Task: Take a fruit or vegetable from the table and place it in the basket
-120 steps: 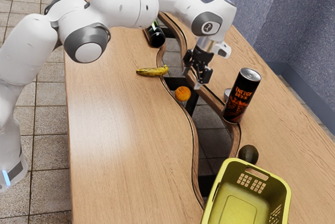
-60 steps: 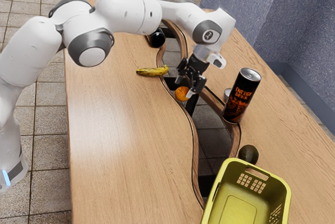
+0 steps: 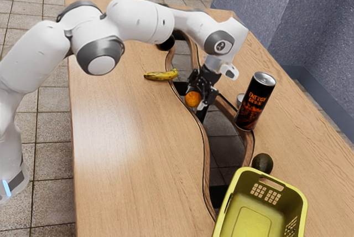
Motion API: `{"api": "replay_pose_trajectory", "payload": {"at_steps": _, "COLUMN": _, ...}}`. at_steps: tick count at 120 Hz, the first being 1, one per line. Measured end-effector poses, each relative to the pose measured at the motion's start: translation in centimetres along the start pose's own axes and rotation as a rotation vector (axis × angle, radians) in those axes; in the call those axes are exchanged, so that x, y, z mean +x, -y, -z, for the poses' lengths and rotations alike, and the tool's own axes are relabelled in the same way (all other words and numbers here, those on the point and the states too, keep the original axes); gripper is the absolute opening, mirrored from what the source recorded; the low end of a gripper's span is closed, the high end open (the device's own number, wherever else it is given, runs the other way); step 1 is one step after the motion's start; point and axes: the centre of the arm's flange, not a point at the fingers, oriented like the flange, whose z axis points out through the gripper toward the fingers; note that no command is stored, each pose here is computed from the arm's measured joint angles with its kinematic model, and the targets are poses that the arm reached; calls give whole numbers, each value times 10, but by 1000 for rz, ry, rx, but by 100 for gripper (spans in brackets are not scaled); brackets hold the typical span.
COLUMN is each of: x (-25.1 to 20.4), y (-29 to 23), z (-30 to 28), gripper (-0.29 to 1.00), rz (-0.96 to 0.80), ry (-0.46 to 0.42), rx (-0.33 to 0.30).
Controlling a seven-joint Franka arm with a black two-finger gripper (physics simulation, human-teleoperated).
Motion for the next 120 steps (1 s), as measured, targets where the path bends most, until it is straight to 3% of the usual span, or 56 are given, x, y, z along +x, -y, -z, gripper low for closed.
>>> {"api": "replay_pose_trajectory", "payload": {"at_steps": 9, "x": 1, "y": 0, "z": -1, "gripper": 66, "rz": 0, "ry": 0, "rx": 0}}
{"api": "replay_pose_trajectory", "payload": {"at_steps": 29, "x": 1, "y": 1, "z": 0, "gripper": 38, "rz": -1, "ry": -3, "rx": 2}}
{"api": "replay_pose_trajectory", "payload": {"at_steps": 44, "x": -1, "y": 2, "z": 3, "gripper": 31, "rz": -2, "ry": -5, "rx": 7}}
{"api": "replay_pose_trajectory", "payload": {"at_steps": 67, "x": -10, "y": 0, "z": 37, "gripper": 30, "rz": -12, "ry": -45, "rx": 16}}
{"api": "replay_pose_trajectory", "payload": {"at_steps": 81, "x": -55, "y": 9, "z": 96, "gripper": 31, "rz": -10, "ry": -99, "rx": 12}}
{"api": "replay_pose_trajectory", "payload": {"at_steps": 97, "x": -158, "y": -6, "z": 121, "gripper": 32, "rz": -79, "ry": -113, "rx": 0}}
{"api": "replay_pose_trajectory", "payload": {"at_steps": 111, "x": -206, "y": -45, "z": 151, "gripper": 33, "rz": -155, "ry": -226, "rx": 74}}
{"api": "replay_pose_trajectory", "payload": {"at_steps": 120, "x": -226, "y": -115, "z": 172, "gripper": 33, "rz": -267, "ry": -321, "rx": 120}}
